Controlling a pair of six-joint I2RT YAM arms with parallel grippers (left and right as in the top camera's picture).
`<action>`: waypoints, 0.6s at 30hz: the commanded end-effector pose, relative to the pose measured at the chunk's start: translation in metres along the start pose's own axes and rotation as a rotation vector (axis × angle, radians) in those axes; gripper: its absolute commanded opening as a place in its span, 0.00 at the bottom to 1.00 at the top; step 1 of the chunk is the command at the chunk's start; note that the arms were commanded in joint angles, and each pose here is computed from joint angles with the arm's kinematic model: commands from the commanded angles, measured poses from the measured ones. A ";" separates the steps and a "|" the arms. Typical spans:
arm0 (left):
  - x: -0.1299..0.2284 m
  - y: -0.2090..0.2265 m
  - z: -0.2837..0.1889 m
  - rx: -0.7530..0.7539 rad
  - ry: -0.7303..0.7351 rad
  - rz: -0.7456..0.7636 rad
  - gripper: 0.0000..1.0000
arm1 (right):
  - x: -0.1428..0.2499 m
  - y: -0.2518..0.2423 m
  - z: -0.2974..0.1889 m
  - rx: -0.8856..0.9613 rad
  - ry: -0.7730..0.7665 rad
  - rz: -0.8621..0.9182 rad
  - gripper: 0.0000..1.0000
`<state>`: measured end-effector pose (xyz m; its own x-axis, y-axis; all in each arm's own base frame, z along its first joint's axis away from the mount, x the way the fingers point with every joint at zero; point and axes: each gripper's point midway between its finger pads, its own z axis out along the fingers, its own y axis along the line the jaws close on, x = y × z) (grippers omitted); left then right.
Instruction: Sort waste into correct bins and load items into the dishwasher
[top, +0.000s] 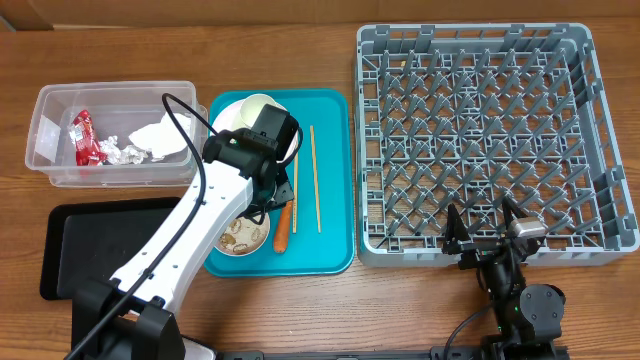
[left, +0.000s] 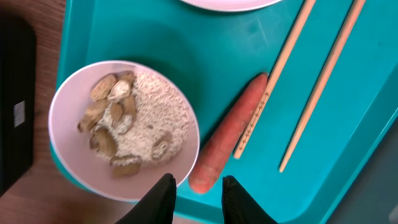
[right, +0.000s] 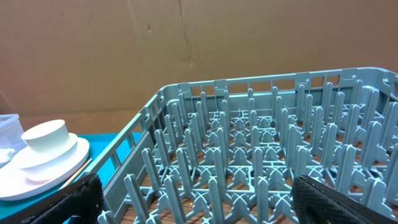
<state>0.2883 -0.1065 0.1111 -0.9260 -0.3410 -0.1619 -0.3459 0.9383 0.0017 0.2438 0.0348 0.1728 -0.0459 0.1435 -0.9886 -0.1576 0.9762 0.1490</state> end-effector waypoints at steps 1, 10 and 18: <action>0.000 0.005 0.007 -0.022 -0.015 -0.002 0.28 | 0.002 -0.002 0.000 0.008 -0.004 0.001 1.00; -0.003 0.005 0.023 -0.021 -0.048 -0.025 0.36 | 0.002 -0.002 0.000 0.008 -0.004 0.001 1.00; -0.001 0.003 0.034 -0.007 -0.053 -0.051 0.38 | 0.002 -0.002 0.000 0.008 -0.003 0.001 1.00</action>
<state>0.2969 -0.1056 0.0832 -0.9059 -0.3656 -0.2140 -0.3700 0.9288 -0.0206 0.2438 0.0349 0.1729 -0.0456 0.1435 -0.9886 -0.1581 0.9761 0.1490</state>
